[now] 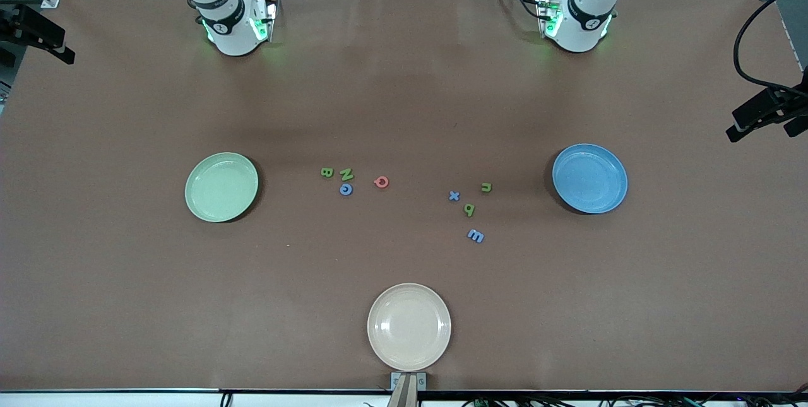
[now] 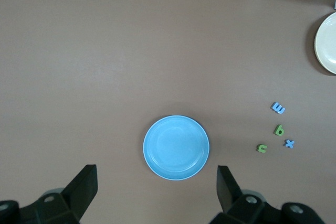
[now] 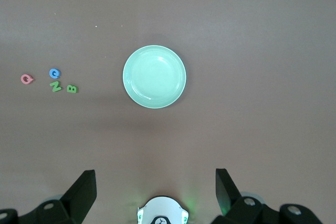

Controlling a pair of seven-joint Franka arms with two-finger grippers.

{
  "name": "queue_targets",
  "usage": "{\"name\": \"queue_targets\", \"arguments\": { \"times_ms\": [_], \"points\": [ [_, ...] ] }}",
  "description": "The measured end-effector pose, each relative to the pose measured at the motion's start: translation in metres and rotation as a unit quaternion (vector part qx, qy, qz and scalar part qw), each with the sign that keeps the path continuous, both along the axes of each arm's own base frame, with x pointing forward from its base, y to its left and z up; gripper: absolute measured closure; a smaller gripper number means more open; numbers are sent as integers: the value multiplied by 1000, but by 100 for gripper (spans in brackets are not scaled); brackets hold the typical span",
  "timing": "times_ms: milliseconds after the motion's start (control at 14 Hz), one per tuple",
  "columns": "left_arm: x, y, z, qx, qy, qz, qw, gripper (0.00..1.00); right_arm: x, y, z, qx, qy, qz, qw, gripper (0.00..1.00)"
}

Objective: Sort upper and lower case letters into plates

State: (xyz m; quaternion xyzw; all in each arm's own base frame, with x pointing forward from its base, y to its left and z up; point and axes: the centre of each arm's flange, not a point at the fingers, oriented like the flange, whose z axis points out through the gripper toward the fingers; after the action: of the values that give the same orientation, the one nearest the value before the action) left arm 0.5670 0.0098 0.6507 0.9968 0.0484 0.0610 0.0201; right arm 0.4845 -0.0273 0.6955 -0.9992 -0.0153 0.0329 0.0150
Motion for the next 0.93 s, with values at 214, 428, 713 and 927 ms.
{"name": "queue_targets", "arguments": {
  "times_ms": [214,428,713,927],
  "points": [
    [0,0,0,0,1,0,1000,0,0,0,0,0,0,0,1000,0],
    [0,0,0,0,1,0,1000,0,0,0,0,0,0,0,1000,0],
    [-1,-2,-2,0,7,-2,1000,0,1,-1,-2,0,3,-1,1000,0],
    [3,-13,-17,-2,25,-11,1000,0,14,-3,-18,-1,16,-3,1000,0]
  ]
}}
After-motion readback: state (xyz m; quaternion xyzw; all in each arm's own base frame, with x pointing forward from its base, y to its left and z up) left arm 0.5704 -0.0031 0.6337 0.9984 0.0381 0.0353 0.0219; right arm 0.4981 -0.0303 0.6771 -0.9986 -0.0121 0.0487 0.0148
